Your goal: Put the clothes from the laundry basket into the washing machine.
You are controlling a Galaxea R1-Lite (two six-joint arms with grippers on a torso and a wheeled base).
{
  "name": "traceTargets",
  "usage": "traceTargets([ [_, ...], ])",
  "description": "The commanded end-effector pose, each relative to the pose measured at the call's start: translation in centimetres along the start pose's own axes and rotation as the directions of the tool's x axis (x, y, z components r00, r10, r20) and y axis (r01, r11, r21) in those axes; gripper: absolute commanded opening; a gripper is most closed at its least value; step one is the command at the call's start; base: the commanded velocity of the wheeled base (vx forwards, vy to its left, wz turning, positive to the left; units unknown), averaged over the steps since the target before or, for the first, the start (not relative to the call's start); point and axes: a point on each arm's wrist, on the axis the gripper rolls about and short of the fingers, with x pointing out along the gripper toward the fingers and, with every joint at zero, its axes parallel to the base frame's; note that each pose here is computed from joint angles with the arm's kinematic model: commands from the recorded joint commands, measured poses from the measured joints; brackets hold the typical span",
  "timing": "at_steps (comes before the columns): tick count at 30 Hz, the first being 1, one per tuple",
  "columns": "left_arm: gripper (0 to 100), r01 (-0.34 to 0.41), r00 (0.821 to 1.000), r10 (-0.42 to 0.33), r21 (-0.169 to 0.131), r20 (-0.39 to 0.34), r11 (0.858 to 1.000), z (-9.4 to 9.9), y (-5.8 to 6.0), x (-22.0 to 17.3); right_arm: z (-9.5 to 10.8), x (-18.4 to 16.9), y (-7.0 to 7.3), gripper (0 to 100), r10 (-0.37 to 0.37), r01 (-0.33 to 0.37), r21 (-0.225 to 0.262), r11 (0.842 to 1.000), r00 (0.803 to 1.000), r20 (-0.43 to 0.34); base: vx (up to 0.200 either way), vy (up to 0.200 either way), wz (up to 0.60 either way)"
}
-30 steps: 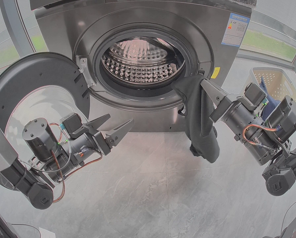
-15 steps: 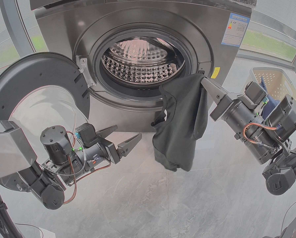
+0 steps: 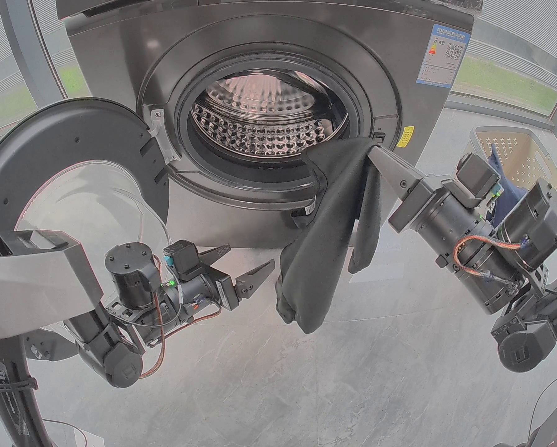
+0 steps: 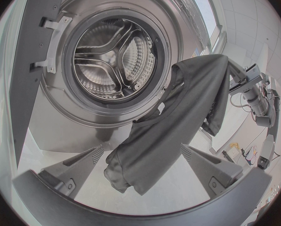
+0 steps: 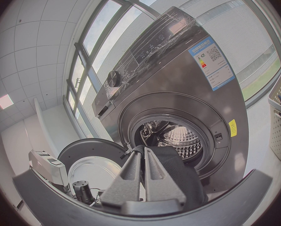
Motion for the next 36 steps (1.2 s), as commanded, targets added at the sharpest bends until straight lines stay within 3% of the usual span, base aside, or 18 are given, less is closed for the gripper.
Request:
traceTargets([
  [1,100,-0.004,1.000,0.004,-0.006,-0.019,1.000,-1.2,0.5,1.0,-0.2,0.0,0.5,0,0.015,-0.015,0.009,1.000,1.000,-0.005,0.000,0.000,0.00],
  [10,100,-0.011,0.999,0.010,-0.011,-0.043,1.000,-3.2,1.5,2.6,0.1,-0.3,1.5,0,0.049,-0.048,0.021,0.999,0.999,-0.001,0.000,0.000,0.00],
  [16,100,-0.013,0.999,0.014,0.013,-0.044,1.000,-4.1,2.0,3.7,0.2,-0.5,1.6,0,0.058,-0.058,0.025,0.998,0.998,-0.006,0.000,0.000,0.00],
  [26,100,-0.007,0.999,0.007,0.015,-0.044,1.000,-4.5,2.0,4.1,0.1,-0.5,1.6,0,0.063,-0.063,0.029,0.998,0.998,-0.010,0.000,0.000,0.00],
  [31,100,-0.031,0.999,0.030,0.027,0.022,0.999,-4.4,2.7,6.2,-0.1,-0.5,2.2,0,0.085,-0.084,0.041,0.996,0.996,-0.017,0.000,0.000,0.00],
  [36,100,-0.035,0.999,0.034,0.031,0.041,0.999,-4.7,3.1,7.2,-0.1,-0.5,2.3,0,0.086,-0.085,0.041,0.996,0.996,-0.017,0.000,0.000,0.00],
])
